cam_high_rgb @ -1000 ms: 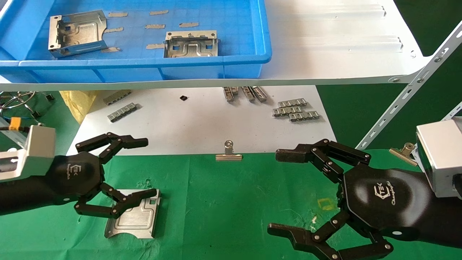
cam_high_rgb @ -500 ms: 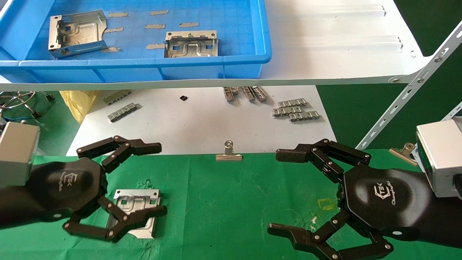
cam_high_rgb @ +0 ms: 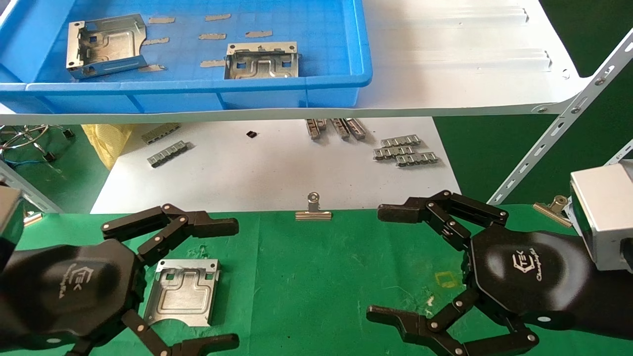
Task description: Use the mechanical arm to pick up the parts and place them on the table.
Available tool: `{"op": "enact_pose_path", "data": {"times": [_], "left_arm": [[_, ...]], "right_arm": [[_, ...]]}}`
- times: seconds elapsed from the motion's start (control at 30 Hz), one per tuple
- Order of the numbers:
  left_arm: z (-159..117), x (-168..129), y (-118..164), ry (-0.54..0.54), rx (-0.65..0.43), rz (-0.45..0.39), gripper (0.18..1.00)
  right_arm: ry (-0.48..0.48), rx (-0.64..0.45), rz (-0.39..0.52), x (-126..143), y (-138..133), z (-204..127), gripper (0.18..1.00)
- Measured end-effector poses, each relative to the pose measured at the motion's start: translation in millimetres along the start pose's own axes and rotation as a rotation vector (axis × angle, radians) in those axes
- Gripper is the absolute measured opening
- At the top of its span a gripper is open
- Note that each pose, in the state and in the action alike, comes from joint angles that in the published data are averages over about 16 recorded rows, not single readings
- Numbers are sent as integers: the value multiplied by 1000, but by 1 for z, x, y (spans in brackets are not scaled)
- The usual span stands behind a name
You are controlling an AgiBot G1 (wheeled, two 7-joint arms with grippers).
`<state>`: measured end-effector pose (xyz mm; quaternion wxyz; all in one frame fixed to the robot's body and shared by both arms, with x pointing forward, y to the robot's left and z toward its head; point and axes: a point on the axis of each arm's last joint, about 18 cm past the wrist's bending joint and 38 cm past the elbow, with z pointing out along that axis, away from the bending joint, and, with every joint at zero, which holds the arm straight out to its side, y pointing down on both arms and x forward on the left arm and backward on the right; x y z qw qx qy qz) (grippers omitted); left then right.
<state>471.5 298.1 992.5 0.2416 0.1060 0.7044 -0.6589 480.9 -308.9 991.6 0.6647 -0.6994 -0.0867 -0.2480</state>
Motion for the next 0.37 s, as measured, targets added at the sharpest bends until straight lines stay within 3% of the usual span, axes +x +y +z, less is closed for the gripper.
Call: {"op": "enact_pose_path", "data": {"times": [0.37], "left_arm": [[0, 0, 0, -1, 1, 0, 1001]], "right_arm": [[0, 0, 0, 0, 0, 0, 1001]]}}
